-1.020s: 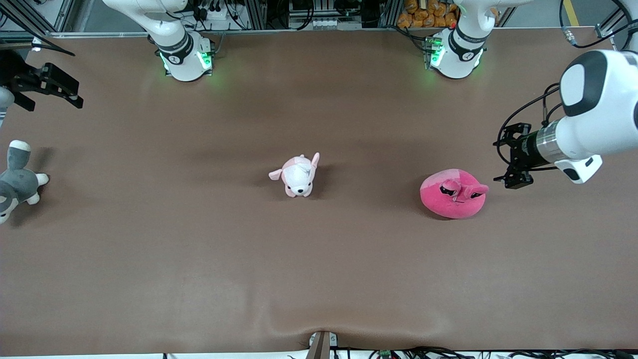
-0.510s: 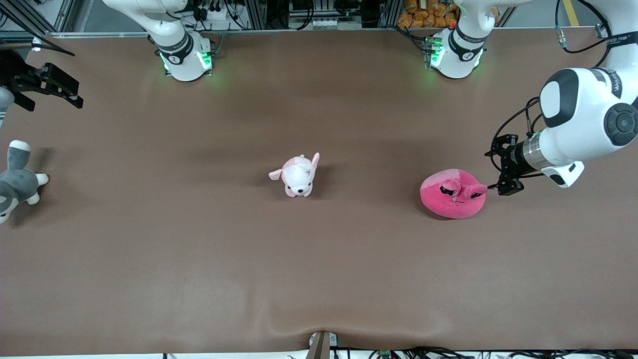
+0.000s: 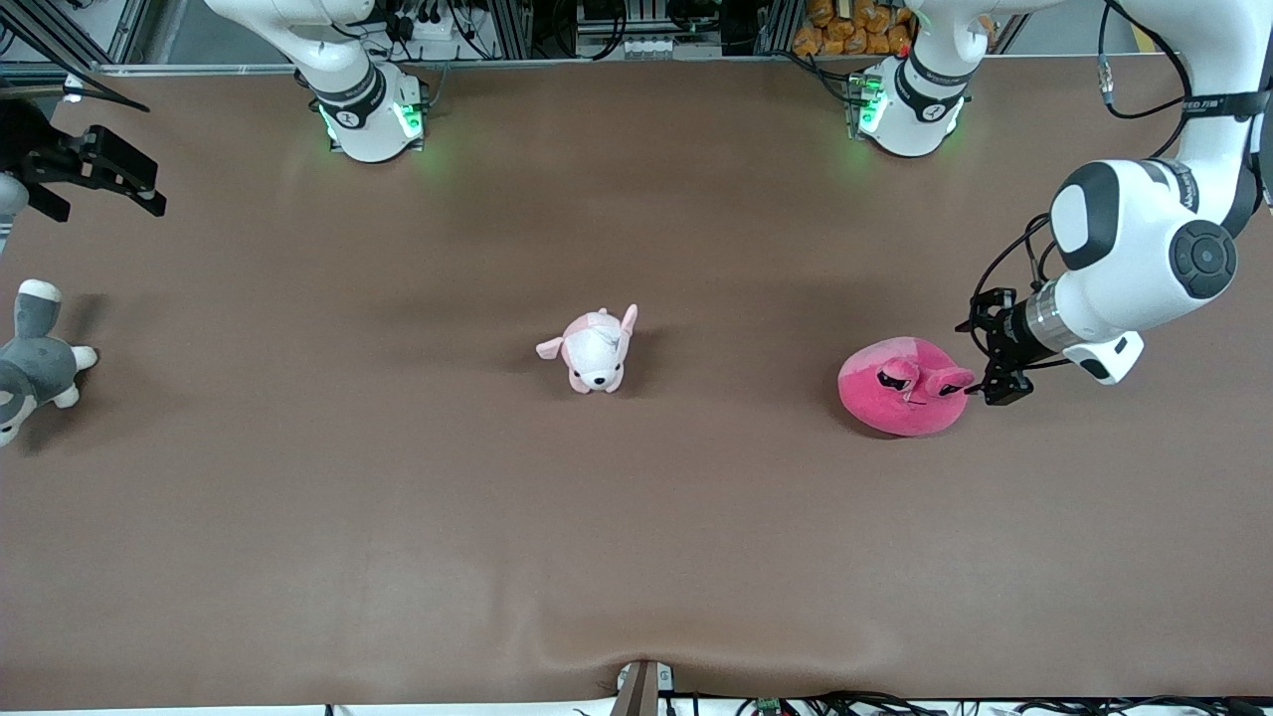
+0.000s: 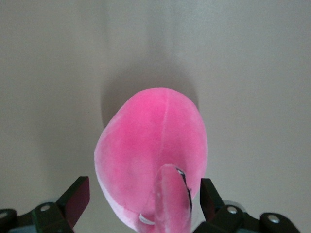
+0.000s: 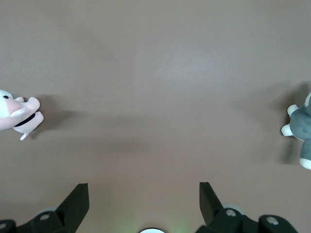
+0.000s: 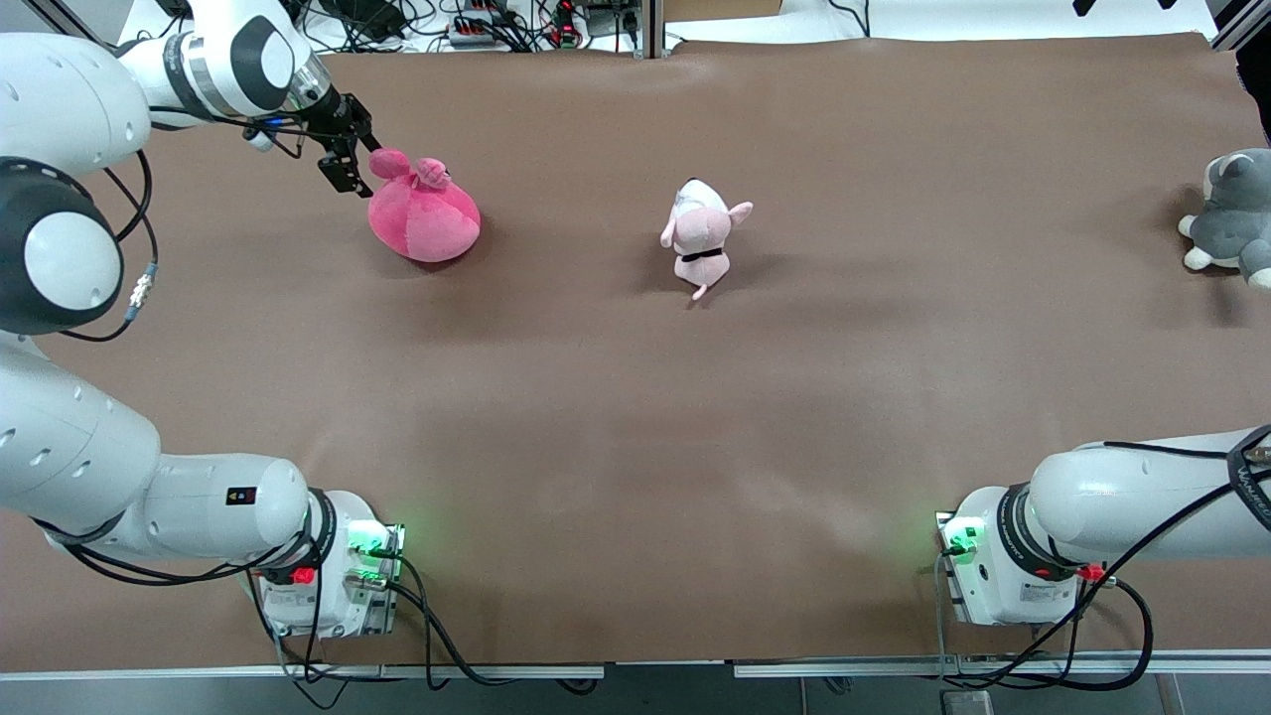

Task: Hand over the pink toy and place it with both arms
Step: 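Close the left gripper on the pink plush's snout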

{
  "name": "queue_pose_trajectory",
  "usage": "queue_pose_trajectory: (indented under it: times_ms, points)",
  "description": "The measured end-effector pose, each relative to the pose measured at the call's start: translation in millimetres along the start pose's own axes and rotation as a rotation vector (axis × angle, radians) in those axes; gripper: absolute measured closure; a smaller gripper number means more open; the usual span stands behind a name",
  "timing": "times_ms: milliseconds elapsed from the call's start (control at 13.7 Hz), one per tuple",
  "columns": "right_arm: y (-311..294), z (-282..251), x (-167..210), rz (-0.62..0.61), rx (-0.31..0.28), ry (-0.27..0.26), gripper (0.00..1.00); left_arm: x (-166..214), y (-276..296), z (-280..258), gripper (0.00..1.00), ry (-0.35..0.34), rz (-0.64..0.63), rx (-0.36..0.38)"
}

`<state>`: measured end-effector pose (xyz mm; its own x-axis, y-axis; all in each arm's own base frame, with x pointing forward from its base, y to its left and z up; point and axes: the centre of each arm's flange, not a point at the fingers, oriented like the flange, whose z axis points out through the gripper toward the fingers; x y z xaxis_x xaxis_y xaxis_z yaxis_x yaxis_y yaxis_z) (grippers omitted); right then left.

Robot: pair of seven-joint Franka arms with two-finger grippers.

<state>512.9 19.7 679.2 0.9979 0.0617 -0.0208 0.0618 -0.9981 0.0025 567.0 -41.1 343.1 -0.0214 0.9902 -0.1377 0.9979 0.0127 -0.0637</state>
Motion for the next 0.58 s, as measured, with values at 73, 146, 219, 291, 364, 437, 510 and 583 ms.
queue_pose_trajectory:
  times_ms: [73,146,219,291,364,437,510,583]
  points:
    - [0.0,0.0,0.0,0.0,0.0,0.0,0.0,0.5,1.7,2.7,0.0,0.0,-0.001,-0.006]
    - [0.2,0.1,0.1,0.0,0.0,0.0,0.0,0.4,3.5,5.8,0.0,-0.002,-0.003,-0.013]
    - [0.5,0.3,0.2,0.001,0.0,0.0,0.0,-0.5,5.2,10.1,0.0,-0.008,-0.006,-0.017]
    - [0.8,0.6,0.4,0.001,-0.001,-0.001,0.0,-1.8,7.1,14.8,0.0,-0.015,-0.009,-0.023]
    - [0.9,0.8,0.6,0.001,-0.001,-0.002,0.0,-2.6,8.4,18.7,0.0,-0.019,-0.011,-0.025]
    - [1.2,1.0,0.7,0.002,-0.002,-0.002,0.0,-2.7,9.2,21.5,0.0,-0.02,-0.012,-0.026]
    - [1.8,1.2,0.9,0.003,-0.002,-0.002,0.0,-2.6,9.7,22.5,0.04,-0.02,-0.013,-0.026]
    - [2.5,1.8,1.3,0.004,-0.002,-0.003,0.0,-2.6,10.0,22.2,0.06,-0.021,-0.013,-0.028]
